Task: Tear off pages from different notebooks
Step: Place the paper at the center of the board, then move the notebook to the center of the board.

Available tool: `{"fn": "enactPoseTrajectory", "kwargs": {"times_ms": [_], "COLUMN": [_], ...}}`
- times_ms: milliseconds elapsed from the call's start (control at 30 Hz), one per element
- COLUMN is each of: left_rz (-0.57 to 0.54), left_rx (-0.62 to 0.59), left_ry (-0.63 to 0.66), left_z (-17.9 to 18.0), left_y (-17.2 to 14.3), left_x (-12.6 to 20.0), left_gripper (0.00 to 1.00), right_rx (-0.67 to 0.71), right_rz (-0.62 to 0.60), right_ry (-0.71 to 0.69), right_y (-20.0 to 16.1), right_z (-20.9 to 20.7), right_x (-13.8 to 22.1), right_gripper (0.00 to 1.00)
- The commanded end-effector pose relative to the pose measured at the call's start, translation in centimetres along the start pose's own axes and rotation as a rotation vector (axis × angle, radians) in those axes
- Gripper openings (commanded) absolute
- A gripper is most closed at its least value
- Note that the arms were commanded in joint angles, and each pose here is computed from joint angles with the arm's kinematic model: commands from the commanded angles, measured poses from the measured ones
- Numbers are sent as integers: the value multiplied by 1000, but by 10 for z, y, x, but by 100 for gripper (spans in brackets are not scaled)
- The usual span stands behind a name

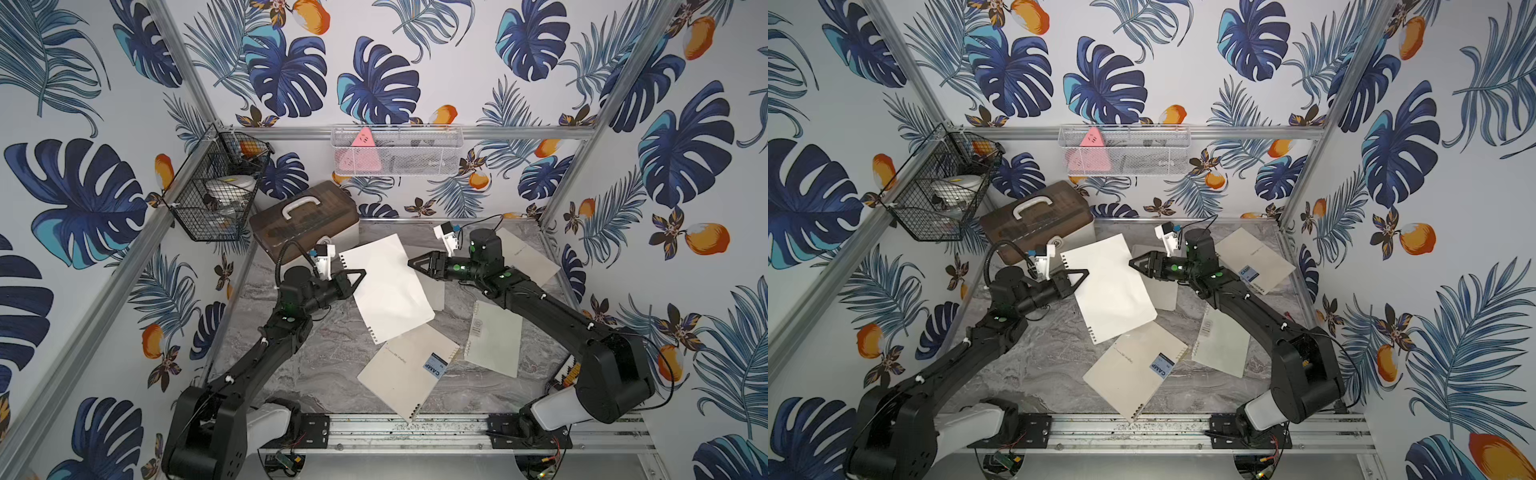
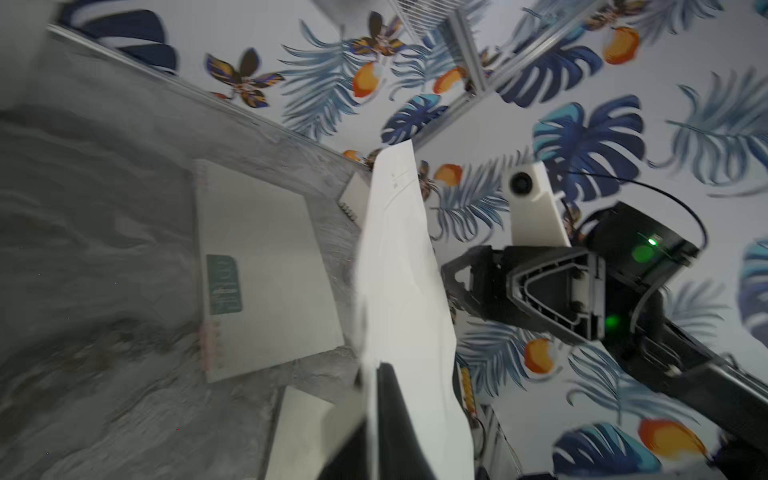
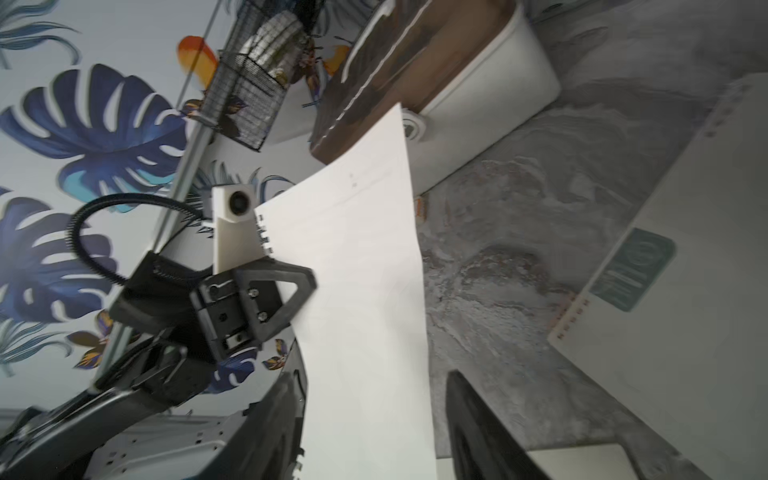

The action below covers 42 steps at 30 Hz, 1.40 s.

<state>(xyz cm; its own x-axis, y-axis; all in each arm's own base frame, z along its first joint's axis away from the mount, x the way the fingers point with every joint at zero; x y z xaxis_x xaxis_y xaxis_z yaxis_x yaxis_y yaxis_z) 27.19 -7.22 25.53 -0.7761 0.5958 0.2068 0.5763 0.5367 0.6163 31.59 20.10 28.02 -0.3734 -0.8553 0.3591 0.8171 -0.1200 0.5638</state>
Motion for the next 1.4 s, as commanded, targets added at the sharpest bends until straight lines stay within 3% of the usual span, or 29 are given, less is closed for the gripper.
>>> {"fn": "enactPoseTrajectory", "kwargs": {"times_ms": [0, 100, 300, 467, 500, 567, 667, 733, 933, 1067, 1200, 1367], "left_rz": [-62, -139, -299, -345, -348, -355, -346, -365, -422, -441, -360, -271], "left_rx": [136, 252, 360, 340, 336, 342, 410, 455, 536, 526, 500, 471], "left_ry": [653, 927, 1098, 1313, 1343, 1375, 1385, 1382, 1326, 1277, 1133, 921], "left_z": [56, 83, 101, 111, 113, 120, 129, 133, 128, 116, 112, 114], "left_y": [-18, -25, -38, -45, -43, -36, -25, -20, 8, 26, 33, 33], "left_x": [39, 72, 112, 133, 135, 136, 140, 142, 145, 147, 133, 114], "left_gripper": [0, 0, 0, 0, 3, 31, 74, 98, 99, 99, 99, 99], "right_rx": [17, -15, 64, 35, 30, 12, -21, -35, -52, -40, -26, 16], "right_rz": [86, 151, 268, 362, 371, 401, 416, 417, 402, 397, 354, 274], "right_ry": [-393, -604, -853, -914, -924, -916, -909, -911, -969, -997, -977, -922], "right_y": [-17, -33, -66, -74, -74, -75, -75, -74, -67, -57, -34, 20], "right_z": [-36, -62, -78, -101, -105, -112, -121, -127, -144, -159, -173, -172], "right_x": [5, 5, -7, -30, -33, -45, -58, -66, -84, -102, -120, -128], "right_gripper": [79, 86, 91, 82, 80, 74, 68, 67, 66, 66, 66, 69]}}
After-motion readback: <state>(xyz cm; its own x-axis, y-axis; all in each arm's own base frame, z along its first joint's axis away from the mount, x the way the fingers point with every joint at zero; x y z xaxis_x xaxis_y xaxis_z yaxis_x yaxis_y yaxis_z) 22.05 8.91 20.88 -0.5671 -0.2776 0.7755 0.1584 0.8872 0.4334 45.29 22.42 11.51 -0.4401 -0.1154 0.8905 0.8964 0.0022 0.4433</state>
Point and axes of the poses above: each gripper's point midway between its finger pads, its own x axis back along the fingers, its own z axis along the line the jaws close on, y = z × x, the point moved 10 cm from there along x, back along the fingers
